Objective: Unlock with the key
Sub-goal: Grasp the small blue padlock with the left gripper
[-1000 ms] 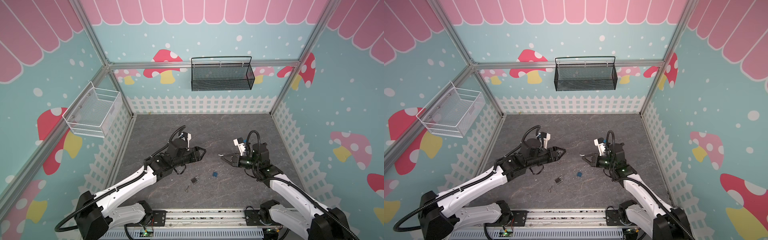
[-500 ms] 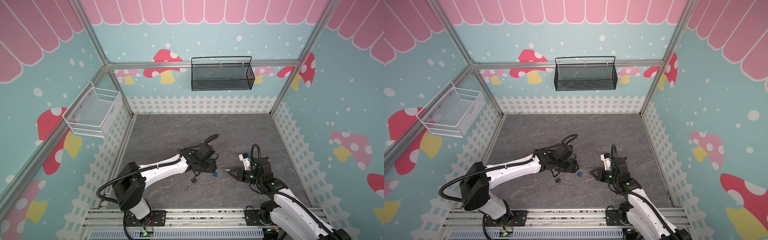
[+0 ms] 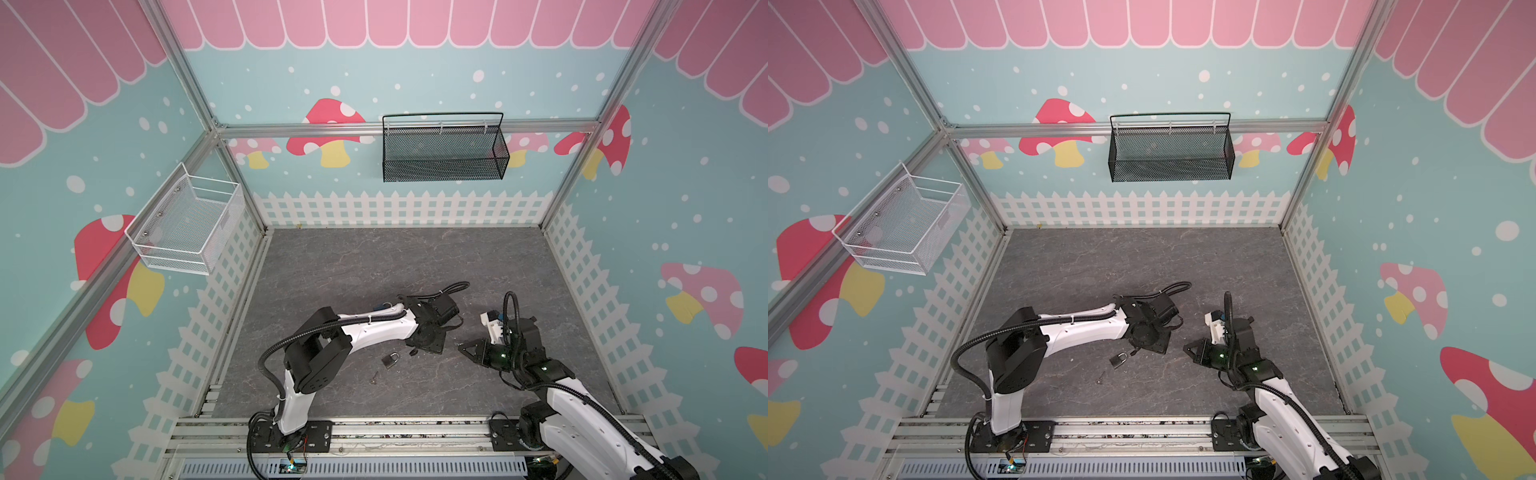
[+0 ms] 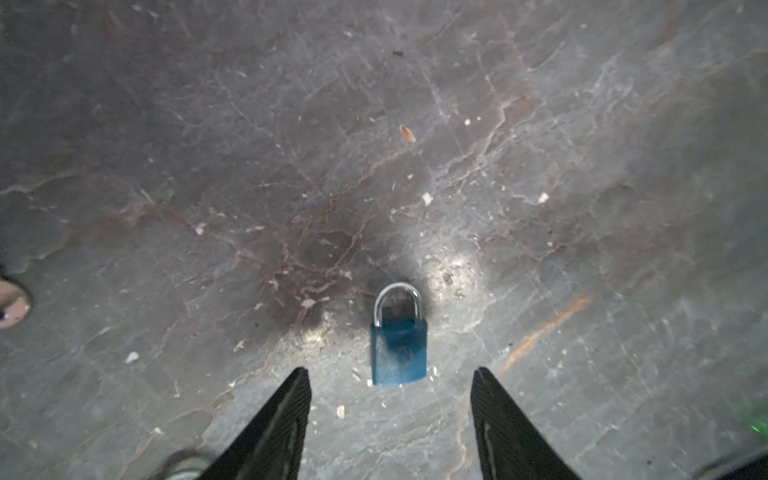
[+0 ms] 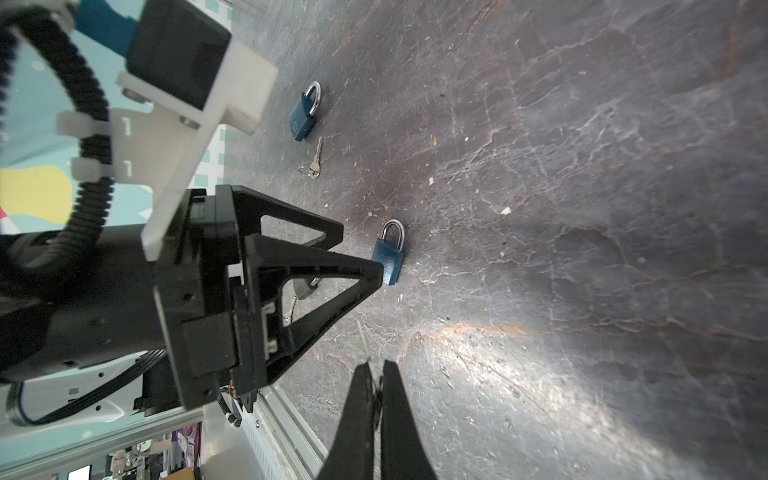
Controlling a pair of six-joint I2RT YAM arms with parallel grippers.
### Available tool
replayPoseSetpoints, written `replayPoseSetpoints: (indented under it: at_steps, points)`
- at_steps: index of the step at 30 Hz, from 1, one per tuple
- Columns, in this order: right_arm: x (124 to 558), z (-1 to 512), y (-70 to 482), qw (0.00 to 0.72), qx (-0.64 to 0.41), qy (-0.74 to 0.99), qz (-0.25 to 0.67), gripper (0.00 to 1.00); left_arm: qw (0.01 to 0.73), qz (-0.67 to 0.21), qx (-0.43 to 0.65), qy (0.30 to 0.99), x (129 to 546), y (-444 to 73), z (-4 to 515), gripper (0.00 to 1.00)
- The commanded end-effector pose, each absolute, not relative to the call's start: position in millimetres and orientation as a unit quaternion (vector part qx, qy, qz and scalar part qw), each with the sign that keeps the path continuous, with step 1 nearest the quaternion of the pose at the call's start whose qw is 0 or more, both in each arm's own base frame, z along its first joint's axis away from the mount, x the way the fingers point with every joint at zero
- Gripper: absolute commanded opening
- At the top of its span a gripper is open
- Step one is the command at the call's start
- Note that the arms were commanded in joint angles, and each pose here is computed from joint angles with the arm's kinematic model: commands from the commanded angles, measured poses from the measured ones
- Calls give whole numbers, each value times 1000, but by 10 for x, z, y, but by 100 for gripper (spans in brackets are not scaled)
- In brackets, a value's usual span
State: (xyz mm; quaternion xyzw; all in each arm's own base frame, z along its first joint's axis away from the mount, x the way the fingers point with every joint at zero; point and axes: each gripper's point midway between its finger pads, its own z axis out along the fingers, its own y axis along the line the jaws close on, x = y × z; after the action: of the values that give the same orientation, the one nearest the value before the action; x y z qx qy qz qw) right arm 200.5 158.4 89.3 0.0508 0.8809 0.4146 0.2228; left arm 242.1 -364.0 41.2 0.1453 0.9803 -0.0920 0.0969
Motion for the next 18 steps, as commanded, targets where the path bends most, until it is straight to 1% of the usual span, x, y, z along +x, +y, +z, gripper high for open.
replayPoseSetpoints:
  at_steps: [1, 5, 7, 10, 14, 18]
  points:
    - [1988, 826, 1542, 220, 54, 886, 405, 0, 93, -53, 156, 982, 2416, -3584, 340, 57]
    - [1989, 823, 1540, 220, 53, 886, 405, 0, 86, -47, 158, 983, 2420, -3626, 259, 54]
    - [1991, 822, 1536, 220, 54, 886, 404, 0, 80, -45, 157, 983, 2409, -3645, 219, 50]
    - [1992, 815, 1531, 222, 53, 886, 404, 0, 78, -40, 158, 984, 2398, -3673, 167, 49]
    - [1992, 825, 1536, 222, 50, 885, 406, 0, 77, -8, 156, 985, 2397, -3609, 92, 44]
    - [1995, 849, 1541, 225, 47, 884, 408, 0, 76, 26, 159, 984, 2355, -3523, 32, 42]
